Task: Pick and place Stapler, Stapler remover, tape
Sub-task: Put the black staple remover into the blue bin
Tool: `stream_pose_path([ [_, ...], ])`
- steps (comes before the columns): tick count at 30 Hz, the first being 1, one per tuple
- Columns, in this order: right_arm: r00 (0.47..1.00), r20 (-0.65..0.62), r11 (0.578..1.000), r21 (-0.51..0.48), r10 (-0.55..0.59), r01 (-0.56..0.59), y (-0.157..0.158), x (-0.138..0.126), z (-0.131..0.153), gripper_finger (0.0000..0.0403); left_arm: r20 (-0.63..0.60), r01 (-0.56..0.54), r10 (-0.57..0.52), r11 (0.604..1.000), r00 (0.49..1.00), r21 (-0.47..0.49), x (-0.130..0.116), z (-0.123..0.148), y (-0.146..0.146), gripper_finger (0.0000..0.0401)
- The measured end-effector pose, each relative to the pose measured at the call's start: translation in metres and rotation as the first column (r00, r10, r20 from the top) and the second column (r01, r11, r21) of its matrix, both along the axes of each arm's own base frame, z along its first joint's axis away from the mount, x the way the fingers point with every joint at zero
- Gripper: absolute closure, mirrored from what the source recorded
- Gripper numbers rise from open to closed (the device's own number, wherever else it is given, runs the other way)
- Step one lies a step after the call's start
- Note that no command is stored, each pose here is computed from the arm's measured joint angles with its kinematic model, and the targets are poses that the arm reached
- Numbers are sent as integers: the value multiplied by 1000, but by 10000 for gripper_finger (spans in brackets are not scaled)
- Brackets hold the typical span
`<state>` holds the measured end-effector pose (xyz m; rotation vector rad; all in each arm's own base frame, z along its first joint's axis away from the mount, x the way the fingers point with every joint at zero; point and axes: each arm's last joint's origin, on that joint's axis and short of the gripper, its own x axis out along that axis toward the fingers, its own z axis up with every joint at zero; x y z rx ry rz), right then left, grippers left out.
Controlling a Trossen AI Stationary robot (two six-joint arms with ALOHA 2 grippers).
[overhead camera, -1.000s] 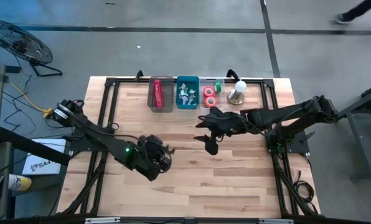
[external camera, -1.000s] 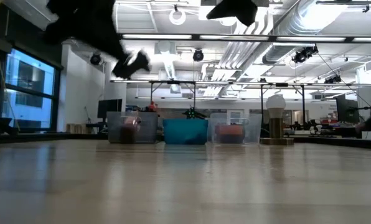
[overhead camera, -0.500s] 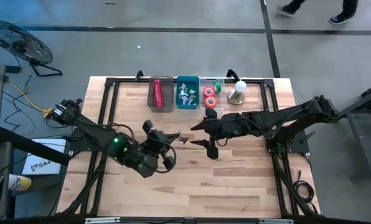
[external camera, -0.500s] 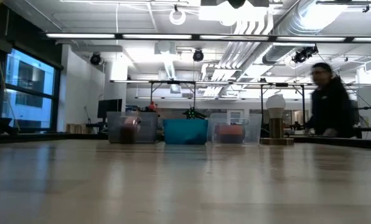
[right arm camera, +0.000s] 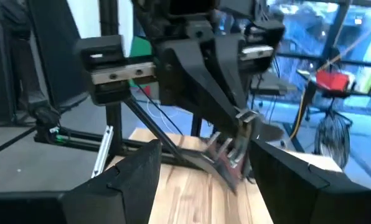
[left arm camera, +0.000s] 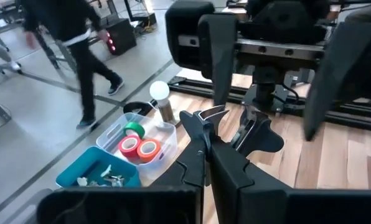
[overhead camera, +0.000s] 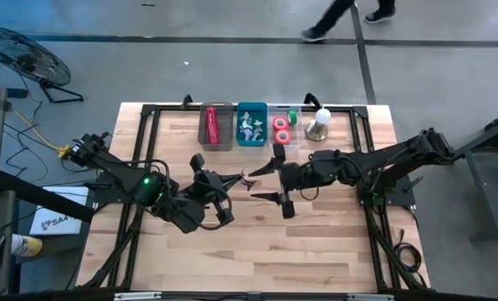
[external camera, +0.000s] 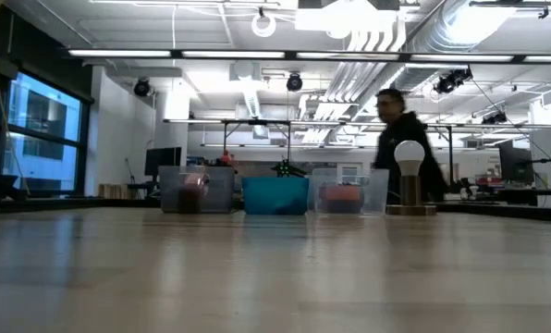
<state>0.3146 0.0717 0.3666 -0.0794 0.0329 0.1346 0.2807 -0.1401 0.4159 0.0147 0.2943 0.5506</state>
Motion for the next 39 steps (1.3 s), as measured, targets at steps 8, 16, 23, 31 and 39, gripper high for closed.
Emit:
stream_pose_path([
  [8,1000,8,1000,-20,16,-15,1,0,1,189,54,13,-12,1000,998,-25,3,6,-2,396],
  [16,999,28,999,-34,33,-32,2,0,2,218,73,32,-30,999,997,-33,4,8,-3,396],
  [23,999,31,999,-34,38,-37,2,-1,3,274,79,31,-28,999,996,-37,4,9,-3,396],
  [31,999,31,998,-39,45,-44,2,-1,3,338,91,39,-34,998,995,-51,5,10,-3,397],
  [39,998,31,998,-33,61,-60,3,-1,3,374,49,58,-58,998,997,5,5,9,-3,386],
])
